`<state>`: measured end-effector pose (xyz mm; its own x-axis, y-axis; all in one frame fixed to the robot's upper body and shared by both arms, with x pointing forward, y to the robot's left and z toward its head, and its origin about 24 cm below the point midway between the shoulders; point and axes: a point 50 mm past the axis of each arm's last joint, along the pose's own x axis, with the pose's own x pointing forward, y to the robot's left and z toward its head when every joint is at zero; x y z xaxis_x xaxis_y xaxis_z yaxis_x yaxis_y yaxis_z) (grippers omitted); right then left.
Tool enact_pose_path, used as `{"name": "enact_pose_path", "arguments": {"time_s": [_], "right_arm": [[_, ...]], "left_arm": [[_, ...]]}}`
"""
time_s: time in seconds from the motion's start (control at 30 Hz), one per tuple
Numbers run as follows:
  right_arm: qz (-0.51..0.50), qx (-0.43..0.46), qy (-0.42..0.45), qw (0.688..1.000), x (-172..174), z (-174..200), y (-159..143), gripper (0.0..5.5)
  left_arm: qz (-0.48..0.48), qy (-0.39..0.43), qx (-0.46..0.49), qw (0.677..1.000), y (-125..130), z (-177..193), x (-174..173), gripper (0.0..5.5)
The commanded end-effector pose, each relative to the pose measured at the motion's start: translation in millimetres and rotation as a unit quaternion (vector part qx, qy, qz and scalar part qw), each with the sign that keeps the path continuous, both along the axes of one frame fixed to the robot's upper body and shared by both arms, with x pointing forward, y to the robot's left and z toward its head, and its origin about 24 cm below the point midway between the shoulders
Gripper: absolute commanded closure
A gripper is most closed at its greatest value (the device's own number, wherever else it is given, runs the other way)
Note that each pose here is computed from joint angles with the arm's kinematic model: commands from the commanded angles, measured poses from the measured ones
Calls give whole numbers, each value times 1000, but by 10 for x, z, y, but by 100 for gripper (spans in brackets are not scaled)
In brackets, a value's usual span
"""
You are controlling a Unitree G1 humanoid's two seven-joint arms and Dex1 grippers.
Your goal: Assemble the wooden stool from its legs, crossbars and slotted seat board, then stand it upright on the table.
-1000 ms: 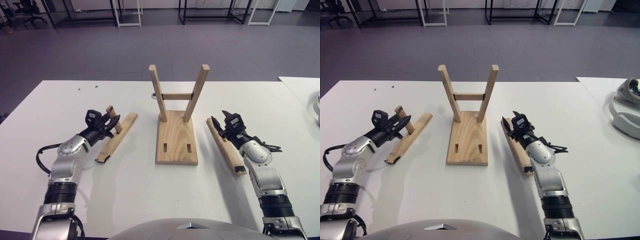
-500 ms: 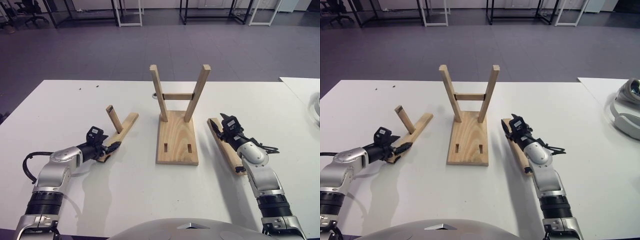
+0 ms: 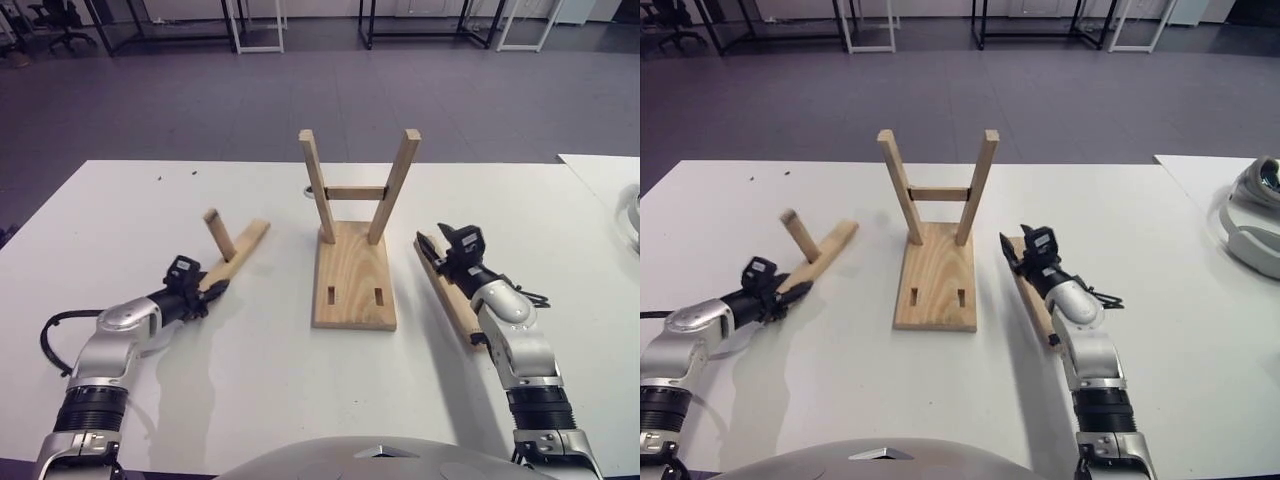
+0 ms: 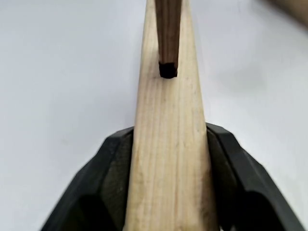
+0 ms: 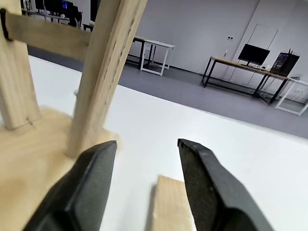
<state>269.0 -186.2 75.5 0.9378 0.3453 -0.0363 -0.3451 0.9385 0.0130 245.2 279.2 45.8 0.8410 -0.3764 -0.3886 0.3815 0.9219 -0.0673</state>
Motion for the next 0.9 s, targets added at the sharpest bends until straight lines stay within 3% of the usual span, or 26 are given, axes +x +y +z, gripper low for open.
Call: {"name": "enact_pose_path", "arguments": {"time_s": [0.03, 0.1, 0.2, 0.37, 0.53, 0.9], "right_arm": [[149, 195, -58, 968, 67, 711, 323, 313], [202, 255, -75, 943, 105, 1005, 422, 313], [242, 317, -84, 913, 243, 1356, 577, 313], [262, 392, -68, 879, 399, 1692, 883, 313], [243, 436, -30, 866, 475, 1629, 924, 313], [209, 438, 28, 874, 505, 1400, 897, 313]], "left_arm": [[1, -209, -117, 971, 38, 790, 207, 347], [-33, -260, -127, 957, -115, 1065, 239, 347], [-111, -298, -110, 942, -559, 1336, 289, 347], [-197, -306, -94, 927, -1097, 1372, 306, 347], [-233, -295, -55, 925, -1257, 1261, 301, 347], [-230, -329, -35, 915, -1307, 1282, 337, 347]]}}
